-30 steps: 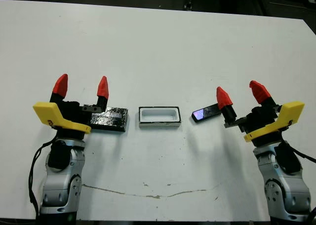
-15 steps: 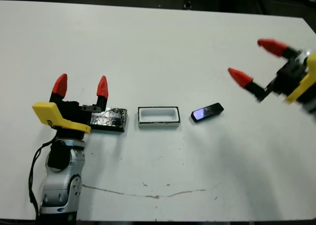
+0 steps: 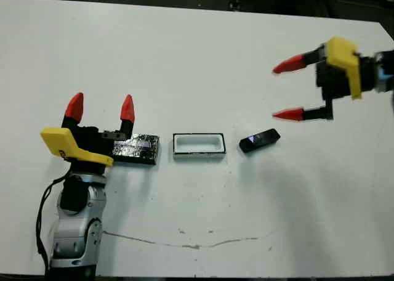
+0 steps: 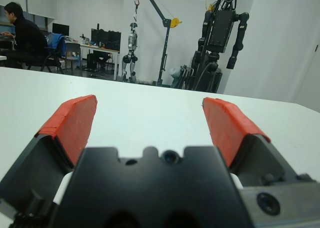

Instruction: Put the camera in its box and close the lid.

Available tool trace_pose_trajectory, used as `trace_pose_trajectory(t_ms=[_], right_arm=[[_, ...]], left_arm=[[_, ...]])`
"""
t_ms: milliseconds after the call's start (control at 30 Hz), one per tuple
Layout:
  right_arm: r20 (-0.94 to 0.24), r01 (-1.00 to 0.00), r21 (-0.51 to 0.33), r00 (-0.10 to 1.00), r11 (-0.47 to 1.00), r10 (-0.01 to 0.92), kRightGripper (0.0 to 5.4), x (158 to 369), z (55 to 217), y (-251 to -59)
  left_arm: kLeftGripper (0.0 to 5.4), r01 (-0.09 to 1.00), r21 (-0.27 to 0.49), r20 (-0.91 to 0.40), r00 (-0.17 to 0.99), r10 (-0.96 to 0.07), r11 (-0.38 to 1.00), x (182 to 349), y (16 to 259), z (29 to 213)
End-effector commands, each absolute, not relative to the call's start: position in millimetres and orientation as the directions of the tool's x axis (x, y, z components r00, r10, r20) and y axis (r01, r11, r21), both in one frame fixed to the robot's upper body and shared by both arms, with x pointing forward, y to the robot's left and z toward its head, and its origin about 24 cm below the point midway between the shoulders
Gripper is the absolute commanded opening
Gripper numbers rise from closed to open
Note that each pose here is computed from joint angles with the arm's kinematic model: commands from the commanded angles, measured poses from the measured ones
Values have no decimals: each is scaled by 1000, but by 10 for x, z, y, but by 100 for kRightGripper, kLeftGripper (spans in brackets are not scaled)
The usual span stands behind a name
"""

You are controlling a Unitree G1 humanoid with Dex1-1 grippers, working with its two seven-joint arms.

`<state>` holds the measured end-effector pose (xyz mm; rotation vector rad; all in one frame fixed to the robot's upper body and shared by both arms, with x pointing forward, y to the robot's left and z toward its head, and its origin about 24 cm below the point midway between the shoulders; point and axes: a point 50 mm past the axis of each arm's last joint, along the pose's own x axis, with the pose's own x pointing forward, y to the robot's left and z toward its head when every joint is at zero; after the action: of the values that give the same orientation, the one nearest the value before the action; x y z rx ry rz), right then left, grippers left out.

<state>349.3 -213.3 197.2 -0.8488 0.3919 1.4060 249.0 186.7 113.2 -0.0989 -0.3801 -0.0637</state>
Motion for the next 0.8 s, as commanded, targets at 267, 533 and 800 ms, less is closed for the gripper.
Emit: trace_pose_trajectory(t_ms=[267,533,800], right_arm=[[-831,-960,-205,70,-188,551,540,3510,1718,-1993],[-861,-979,-147,55,-144,506,540,3491,1527,-1956],[-856,-978,-165,77,-128,512,540,3459,1415,-1941]], left_arm=[[538,64,-83,345,938,-32,995,2465,1875,1088],[538,68,-84,339,940,-36,994,2461,1869,1079],[538,77,-88,335,941,-43,993,2457,1861,1069]])
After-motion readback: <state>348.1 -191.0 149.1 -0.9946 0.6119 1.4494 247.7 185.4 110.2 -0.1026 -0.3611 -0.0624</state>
